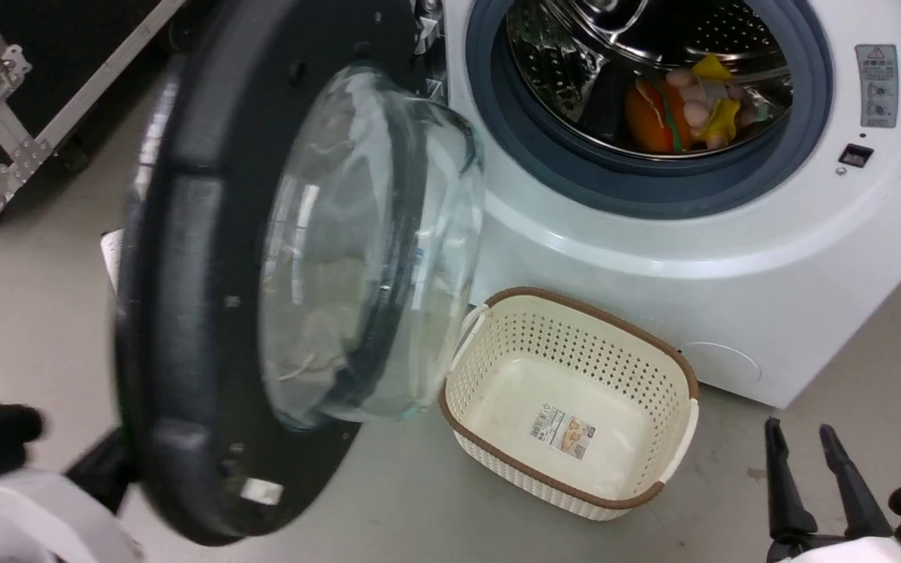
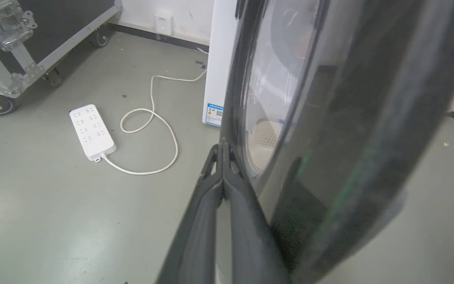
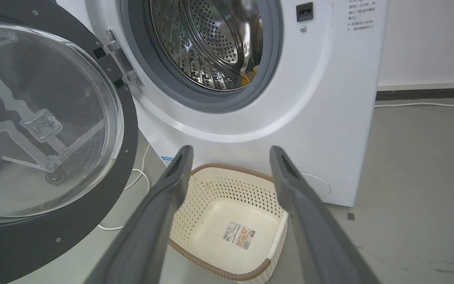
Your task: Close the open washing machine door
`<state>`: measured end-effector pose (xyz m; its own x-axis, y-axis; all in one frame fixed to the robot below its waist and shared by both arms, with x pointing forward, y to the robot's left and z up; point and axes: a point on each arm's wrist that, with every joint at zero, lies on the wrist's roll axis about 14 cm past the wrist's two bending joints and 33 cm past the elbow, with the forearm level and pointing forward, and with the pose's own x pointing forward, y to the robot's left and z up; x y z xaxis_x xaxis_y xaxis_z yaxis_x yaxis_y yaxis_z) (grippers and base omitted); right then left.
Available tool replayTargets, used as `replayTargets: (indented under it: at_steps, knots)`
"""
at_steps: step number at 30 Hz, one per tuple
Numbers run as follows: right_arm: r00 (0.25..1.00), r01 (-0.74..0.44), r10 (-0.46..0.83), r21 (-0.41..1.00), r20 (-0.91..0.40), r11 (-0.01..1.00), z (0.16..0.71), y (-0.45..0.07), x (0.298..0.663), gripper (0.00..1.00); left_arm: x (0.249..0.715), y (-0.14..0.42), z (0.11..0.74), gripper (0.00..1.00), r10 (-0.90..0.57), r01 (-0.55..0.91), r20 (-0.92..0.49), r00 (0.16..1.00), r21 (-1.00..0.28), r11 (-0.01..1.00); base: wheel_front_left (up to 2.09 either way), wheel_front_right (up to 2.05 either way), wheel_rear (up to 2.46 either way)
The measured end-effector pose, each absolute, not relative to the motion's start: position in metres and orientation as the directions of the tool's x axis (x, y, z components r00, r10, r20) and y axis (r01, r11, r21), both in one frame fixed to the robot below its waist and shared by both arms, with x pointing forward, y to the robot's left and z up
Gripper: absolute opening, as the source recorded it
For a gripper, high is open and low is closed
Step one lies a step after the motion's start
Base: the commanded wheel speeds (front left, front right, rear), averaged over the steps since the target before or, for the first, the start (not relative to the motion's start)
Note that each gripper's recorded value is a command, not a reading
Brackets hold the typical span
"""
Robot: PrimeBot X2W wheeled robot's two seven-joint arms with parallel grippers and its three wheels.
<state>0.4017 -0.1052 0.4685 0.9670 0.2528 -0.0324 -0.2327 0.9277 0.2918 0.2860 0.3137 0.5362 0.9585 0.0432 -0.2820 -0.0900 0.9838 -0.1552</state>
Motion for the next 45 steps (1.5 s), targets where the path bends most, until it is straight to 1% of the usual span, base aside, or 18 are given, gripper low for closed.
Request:
replayTargets:
  at_steps: [2,7,8,14,20,23,29,35,36,40,45]
  knots:
    - [0.969,-0.225,0.246,0.297,-0.035,0.928,0.467,-0.107,0.403,1.0,0.287,0.295,0.535,0.0,-0.026,-0.017,-0.296,0.955,-0.143,0.99,0.0,0.0,0.0]
    - [0.975,-0.2,0.221,0.311,-0.034,0.929,0.465,-0.114,0.403,1.0,0.301,0.235,0.542,0.0,-0.228,0.183,-0.267,0.936,-0.184,0.966,0.0,0.0,0.0]
    - [0.979,-0.177,0.199,0.324,-0.035,0.929,0.464,-0.121,0.403,1.0,0.311,0.204,0.545,0.0,-0.33,0.284,-0.251,0.91,-0.204,0.937,0.0,0.0,0.0]
    - [0.988,-0.129,0.149,0.34,-0.032,0.931,0.463,-0.137,0.398,1.0,0.334,0.147,0.544,0.0,-0.505,0.449,-0.225,0.833,-0.257,0.856,0.0,0.0,0.0]
    - [0.995,-0.087,0.097,0.358,-0.01,0.93,0.468,-0.152,0.394,1.0,0.358,0.08,0.537,0.0,-0.661,0.592,-0.187,0.727,-0.318,0.741,0.0,0.0,0.0]
    - [0.998,-0.058,0.066,0.358,-0.011,0.932,0.469,-0.162,0.387,1.0,0.373,0.054,0.534,0.0,-0.7,0.63,-0.158,0.697,-0.332,0.702,0.0,0.0,0.0]
    - [1.0,0.015,-0.012,0.365,-0.011,0.931,0.471,-0.187,0.372,1.0,0.41,0.018,0.527,0.0,-0.725,0.663,-0.12,0.679,-0.324,0.675,0.0,0.0,0.0]
    - [0.997,0.079,-0.081,0.36,-0.011,0.929,0.473,-0.208,0.361,1.0,0.447,-0.019,0.524,0.0,-0.713,0.658,-0.089,0.696,-0.321,0.682,0.0,0.0,0.0]
    - [0.995,0.1,-0.103,0.363,-0.013,0.926,0.473,-0.215,0.36,1.0,0.466,-0.035,0.525,0.0,-0.707,0.658,-0.072,0.704,-0.31,0.687,0.0,0.0,0.0]
    - [0.993,0.119,-0.121,0.365,-0.018,0.923,0.472,-0.22,0.359,1.0,0.488,-0.047,0.53,0.0,-0.682,0.643,-0.033,0.731,-0.302,0.704,0.0,0.0,0.0]
    - [0.993,0.115,-0.12,0.37,-0.009,0.922,0.475,-0.22,0.36,1.0,0.5,-0.05,0.537,0.0,-0.657,0.627,-0.004,0.753,-0.295,0.721,0.0,0.0,0.0]
